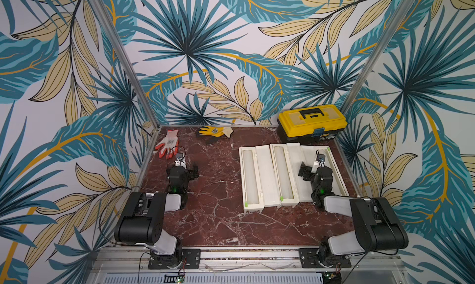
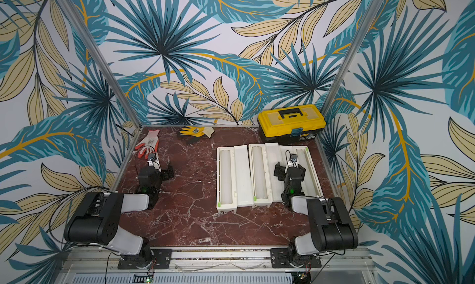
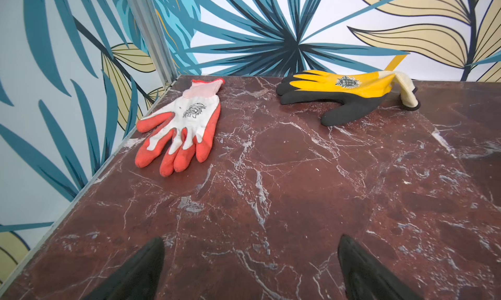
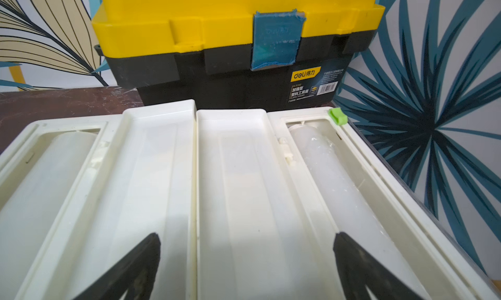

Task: Put plastic wrap rolls into dispensers
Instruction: Reset both arms

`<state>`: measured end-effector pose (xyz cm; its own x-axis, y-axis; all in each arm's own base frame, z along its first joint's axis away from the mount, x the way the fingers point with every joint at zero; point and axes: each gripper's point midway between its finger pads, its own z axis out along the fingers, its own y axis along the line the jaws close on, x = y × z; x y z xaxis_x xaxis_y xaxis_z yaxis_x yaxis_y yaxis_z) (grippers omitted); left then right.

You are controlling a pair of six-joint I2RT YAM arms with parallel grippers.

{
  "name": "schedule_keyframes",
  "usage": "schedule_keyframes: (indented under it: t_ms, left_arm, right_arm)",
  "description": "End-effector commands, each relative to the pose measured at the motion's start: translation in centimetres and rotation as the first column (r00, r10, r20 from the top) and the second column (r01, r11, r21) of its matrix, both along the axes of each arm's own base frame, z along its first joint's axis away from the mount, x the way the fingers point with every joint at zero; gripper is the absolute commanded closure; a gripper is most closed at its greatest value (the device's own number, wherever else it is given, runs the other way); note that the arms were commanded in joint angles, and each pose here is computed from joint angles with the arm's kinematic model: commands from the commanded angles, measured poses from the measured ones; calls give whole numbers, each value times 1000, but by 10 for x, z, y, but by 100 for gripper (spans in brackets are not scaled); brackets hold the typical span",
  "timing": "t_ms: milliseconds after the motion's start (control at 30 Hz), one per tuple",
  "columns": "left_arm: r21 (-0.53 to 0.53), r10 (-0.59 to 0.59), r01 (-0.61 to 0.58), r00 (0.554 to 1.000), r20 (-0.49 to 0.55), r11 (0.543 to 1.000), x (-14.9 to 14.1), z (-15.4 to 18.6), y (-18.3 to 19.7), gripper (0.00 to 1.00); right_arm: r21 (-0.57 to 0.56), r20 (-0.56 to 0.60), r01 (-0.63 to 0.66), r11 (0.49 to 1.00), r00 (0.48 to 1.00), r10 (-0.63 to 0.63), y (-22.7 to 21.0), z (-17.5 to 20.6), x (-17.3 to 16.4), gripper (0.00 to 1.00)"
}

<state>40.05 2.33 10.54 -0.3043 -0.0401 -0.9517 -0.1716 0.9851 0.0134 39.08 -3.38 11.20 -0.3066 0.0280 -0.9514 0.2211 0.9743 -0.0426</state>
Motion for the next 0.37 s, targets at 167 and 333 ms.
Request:
schedule_keyframes:
  t_ms: [167,333]
  left_arm:
    - [-5,-29,29,999,31,1000,4,10,1,0]
    - [-7,-29,29,999,32,1000,3,10,1,0]
  right_arm:
    - [29,-27,-28,999,999,29,2,-4,5,1]
    - [31,-19,-47,998,999,48,5,-3,3,1]
